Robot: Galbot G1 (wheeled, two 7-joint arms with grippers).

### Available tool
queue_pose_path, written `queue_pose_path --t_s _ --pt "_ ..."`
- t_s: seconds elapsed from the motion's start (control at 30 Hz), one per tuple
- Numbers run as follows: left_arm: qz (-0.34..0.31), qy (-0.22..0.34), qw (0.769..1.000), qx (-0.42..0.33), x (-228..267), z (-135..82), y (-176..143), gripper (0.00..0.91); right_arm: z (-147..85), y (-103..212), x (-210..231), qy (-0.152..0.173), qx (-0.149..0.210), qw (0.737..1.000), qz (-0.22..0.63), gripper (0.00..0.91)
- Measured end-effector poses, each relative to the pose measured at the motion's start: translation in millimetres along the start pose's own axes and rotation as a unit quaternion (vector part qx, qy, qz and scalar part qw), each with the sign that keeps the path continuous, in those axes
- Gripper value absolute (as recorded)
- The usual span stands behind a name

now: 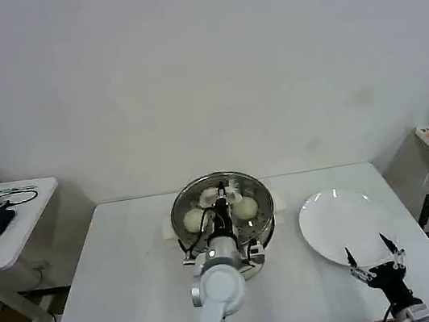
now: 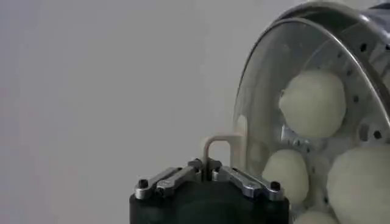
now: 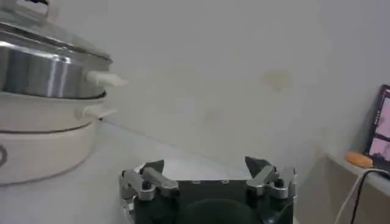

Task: Take steamed baozi put them in steamer then cover it.

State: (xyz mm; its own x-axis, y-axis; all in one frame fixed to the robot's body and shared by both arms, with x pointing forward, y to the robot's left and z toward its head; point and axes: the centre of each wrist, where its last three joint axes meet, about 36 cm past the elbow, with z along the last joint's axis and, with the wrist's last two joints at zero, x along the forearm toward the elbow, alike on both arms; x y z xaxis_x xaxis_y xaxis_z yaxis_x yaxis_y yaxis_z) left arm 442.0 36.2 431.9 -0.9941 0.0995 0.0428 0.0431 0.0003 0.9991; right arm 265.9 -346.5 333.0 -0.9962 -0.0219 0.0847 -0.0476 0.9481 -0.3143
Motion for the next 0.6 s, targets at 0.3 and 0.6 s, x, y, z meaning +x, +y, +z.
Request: queue_pose_path --t_s 0.3,0.6 --pt "0.002 0.001 1.0 0.002 -2.2 1.0 -4.4 0.907 0.5 1.2 1.2 0.001 0.0 1.0 -0.003 0.907" --pt "0.001 0.0 1.0 0.017 4.7 2.9 -1.6 0.907 -0.2 4.3 0.6 0.0 -0.001 1.0 -0.006 0.907"
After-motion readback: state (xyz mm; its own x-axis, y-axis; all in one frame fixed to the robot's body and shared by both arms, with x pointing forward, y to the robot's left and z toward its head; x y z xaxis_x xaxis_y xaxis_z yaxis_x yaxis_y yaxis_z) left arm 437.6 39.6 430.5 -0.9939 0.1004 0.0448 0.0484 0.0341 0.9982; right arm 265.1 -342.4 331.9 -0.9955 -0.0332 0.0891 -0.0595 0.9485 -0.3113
